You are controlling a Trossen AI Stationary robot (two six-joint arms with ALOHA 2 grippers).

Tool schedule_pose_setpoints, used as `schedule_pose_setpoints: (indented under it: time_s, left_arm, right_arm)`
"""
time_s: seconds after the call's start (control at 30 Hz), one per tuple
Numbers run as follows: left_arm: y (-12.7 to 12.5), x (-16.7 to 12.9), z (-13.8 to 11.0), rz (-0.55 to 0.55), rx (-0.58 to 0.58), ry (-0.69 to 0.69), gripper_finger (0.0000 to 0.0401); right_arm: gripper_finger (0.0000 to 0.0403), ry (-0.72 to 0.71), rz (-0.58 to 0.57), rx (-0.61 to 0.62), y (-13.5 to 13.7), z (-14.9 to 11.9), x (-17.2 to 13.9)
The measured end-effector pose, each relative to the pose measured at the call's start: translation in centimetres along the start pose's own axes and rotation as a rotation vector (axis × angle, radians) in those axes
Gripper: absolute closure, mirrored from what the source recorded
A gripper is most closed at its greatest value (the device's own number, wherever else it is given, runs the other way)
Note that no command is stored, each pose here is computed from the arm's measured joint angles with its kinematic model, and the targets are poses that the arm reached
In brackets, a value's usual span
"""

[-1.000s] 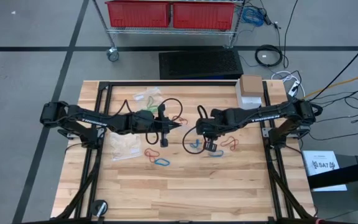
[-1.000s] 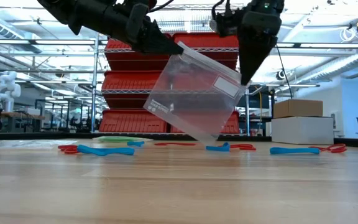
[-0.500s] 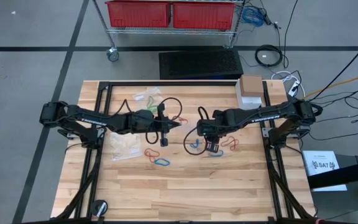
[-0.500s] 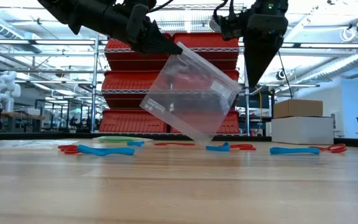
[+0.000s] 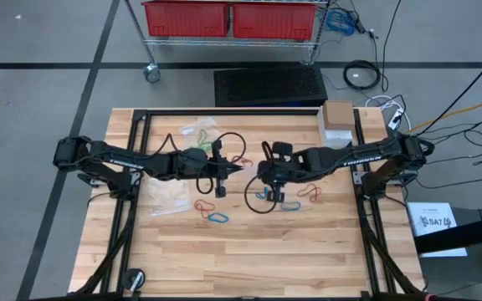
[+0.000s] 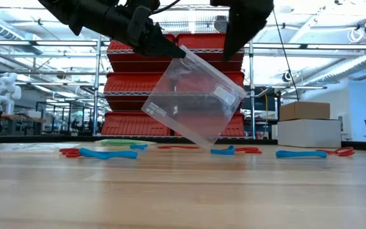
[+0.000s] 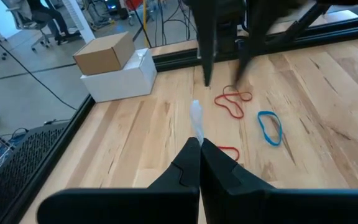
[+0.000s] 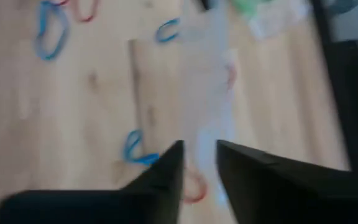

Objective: Sort rubber bands
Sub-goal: Open the top right transparent zip bag

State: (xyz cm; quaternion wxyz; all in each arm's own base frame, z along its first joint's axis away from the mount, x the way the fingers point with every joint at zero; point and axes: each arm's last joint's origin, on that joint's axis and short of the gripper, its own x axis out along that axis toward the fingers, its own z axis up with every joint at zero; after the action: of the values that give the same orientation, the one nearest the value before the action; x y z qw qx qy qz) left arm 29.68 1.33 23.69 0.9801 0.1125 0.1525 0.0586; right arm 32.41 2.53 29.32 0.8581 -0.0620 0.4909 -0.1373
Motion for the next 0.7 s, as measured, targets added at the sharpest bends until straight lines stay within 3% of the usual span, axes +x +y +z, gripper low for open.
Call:
schedule_pose_setpoints:
  time_s: [0.07,0.13,0.27,0.7]
  left_arm:
    - [0.0,0.0,0.0,0.0,0.0,0.0,0.0401]
    - [0.0,0.0,0.0,-0.001,0.0,0.0,0.0401]
    - [0.0,0.0,0.0,-0.005,0.0,-0.001,0.0401]
    - [0.0,0.0,0.0,-0.006,0.0,0.001,0.0401]
  right_arm:
    - [0.0374,-0.018,-0.059,-0.023,-0.1,0.1,0.0]
    - [0.0393,-0.029,-0.104,-0.043,-0.2,0.2,-0.1]
    - [0.0397,-0.062,-0.057,-0.046,0.0,0.7,0.4]
    - [0.0403,-0.036,-0.074,-0.102,0.3,1.1,2.7]
